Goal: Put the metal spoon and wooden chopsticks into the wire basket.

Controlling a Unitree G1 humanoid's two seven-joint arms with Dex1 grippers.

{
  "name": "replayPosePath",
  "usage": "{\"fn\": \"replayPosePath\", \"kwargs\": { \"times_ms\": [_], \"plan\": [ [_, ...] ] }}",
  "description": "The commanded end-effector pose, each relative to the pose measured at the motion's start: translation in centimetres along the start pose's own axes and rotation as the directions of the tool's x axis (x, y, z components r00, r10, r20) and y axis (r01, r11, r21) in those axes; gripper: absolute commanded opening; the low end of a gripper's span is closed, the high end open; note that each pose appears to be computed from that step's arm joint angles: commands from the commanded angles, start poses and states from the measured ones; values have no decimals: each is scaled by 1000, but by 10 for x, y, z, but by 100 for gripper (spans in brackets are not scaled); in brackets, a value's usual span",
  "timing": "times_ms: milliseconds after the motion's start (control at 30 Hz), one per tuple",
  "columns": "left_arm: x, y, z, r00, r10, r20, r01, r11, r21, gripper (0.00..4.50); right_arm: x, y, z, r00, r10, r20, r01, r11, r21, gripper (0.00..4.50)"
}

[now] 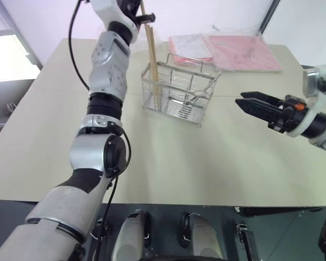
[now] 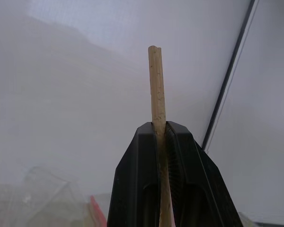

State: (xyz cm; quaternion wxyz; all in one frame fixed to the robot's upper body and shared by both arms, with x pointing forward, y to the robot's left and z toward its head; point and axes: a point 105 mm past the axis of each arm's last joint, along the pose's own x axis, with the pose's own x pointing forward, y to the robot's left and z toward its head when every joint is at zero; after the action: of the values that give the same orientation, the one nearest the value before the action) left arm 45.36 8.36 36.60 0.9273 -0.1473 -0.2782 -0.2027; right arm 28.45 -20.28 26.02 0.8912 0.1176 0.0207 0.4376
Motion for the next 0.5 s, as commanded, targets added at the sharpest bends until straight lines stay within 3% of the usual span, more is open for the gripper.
{"fn": "replayPosePath", "kwargs": {
  "times_ms": [33, 167, 333, 500],
  "plan": [
    [2, -22, -7, 996, -86, -1, 86, 994, 65, 40, -6, 10, 13, 999, 0, 39, 2, 999, -53, 348],
    [-6, -24, -18, 995, -99, 3, 99, 993, 63, 213, -7, 11, 13, 999, -9, 46, 11, 999, -52, 348],
    [-12, -27, -8, 994, -100, 50, 97, 993, 62, 448, -6, 10, 14, 999, -15, 48, 18, 998, -53, 348],
    [-25, -12, 25, 995, -79, 54, 77, 996, 54, 448, -3, 5, 15, 999, -15, 43, 17, 998, -56, 348]
  ]
}}
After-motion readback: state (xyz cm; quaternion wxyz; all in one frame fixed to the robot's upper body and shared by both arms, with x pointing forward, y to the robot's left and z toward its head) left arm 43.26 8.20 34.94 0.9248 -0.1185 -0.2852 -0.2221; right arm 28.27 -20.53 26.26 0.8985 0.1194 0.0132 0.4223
